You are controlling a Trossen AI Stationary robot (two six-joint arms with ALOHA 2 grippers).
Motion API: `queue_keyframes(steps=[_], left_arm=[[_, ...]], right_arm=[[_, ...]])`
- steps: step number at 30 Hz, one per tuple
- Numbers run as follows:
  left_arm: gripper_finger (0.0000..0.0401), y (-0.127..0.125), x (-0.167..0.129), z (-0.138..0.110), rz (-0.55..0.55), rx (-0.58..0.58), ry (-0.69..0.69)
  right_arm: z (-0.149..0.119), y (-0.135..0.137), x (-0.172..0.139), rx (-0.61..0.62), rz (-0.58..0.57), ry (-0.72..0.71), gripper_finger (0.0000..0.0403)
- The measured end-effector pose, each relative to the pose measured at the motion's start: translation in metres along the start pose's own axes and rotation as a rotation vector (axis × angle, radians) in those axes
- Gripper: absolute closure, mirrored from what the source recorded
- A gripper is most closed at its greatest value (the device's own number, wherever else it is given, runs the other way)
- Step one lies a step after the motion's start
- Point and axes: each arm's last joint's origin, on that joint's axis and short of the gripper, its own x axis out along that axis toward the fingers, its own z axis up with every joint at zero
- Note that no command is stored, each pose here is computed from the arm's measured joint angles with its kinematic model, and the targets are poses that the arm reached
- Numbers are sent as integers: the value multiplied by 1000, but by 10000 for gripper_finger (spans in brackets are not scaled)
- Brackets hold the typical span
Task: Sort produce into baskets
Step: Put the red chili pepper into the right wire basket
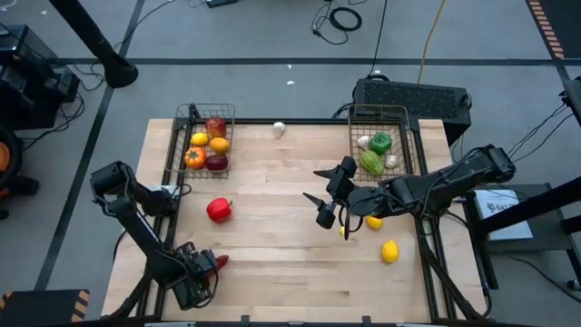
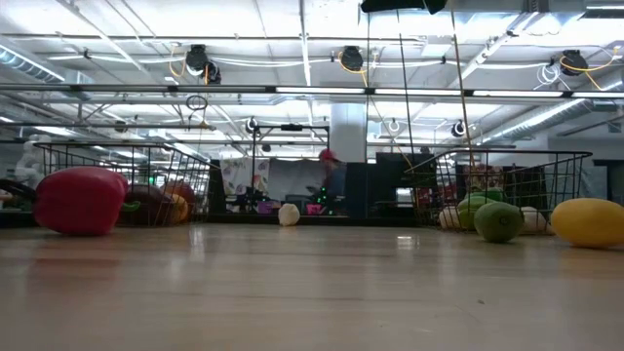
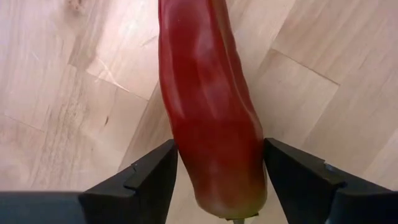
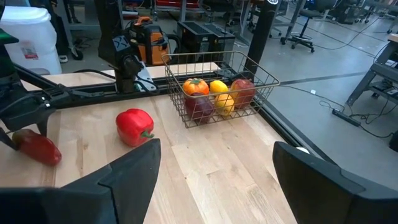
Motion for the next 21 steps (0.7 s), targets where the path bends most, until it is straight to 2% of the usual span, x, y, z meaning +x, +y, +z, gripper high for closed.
queue_keyframes(steps=[7,14,21], left_arm=[[209,0,0,0,0,15,0],[215,1,0,2,9,22,-34],[216,8,-1,7,81,36,-45]], right_arm=[[0,0,0,0,0,0,102],[0,0,0,0,0,0,102],[0,0,0,0,0,0,102]])
